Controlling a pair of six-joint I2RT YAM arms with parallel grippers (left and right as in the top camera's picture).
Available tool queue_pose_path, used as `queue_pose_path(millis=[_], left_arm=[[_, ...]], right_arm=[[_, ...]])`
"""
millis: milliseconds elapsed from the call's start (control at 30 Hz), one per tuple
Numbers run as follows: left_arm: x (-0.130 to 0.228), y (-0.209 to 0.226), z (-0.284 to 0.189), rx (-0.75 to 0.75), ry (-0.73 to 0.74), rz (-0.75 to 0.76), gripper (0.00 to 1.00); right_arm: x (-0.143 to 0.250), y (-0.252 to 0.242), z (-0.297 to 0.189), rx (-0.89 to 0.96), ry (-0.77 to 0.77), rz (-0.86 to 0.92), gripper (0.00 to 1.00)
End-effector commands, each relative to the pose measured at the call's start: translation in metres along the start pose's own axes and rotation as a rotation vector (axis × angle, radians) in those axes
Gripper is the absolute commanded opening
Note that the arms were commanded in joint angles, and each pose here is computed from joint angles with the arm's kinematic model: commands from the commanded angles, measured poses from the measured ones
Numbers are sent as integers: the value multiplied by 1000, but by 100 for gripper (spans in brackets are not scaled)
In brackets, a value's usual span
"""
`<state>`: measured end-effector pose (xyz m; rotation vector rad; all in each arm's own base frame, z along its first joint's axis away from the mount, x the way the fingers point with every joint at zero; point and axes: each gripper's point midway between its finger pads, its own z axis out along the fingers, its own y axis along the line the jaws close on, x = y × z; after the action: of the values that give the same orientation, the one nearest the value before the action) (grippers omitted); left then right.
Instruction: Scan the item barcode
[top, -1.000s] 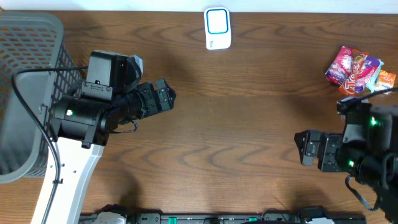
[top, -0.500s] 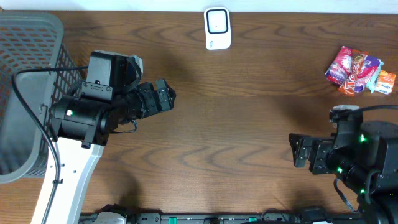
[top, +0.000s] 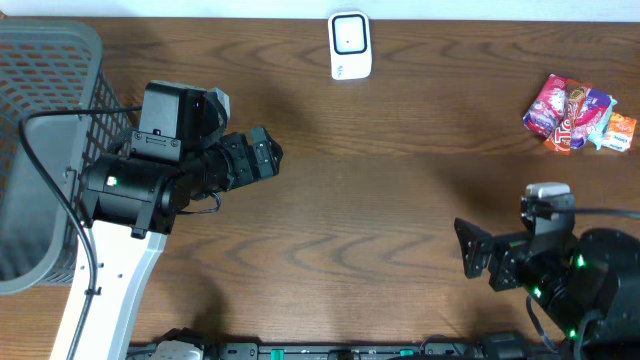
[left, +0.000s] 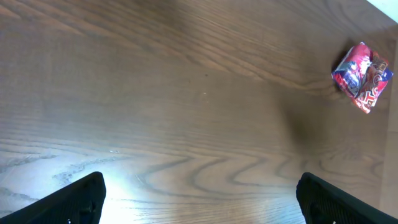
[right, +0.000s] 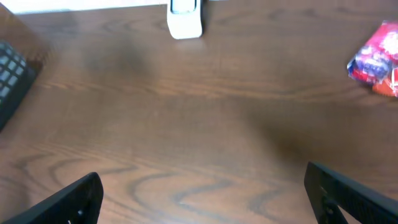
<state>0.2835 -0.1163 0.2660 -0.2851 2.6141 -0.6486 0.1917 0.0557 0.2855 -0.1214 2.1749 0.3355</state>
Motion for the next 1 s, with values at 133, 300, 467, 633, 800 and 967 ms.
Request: queue_pose_path(millis=[133, 300, 467, 633, 800, 967], left_arm=[[-3, -2, -2, 7, -7, 5, 98], [-3, -2, -2, 7, -7, 5, 98], [-3, -2, -2, 7, -7, 5, 98], [-3, -2, -2, 7, -7, 5, 98], [-3, -2, -2, 7, -7, 5, 98], [-3, -2, -2, 7, -7, 5, 98]], right_arm=[[8, 2, 5, -28, -70, -58, 99], [15, 4, 6, -49, -143, -114, 99], [25, 3, 9, -54, -206, -134, 99], [32, 2, 18, -67, -260, -148, 99], [33, 1, 28, -75, -327, -164, 99], [35, -1, 39, -79, -382, -174, 99]])
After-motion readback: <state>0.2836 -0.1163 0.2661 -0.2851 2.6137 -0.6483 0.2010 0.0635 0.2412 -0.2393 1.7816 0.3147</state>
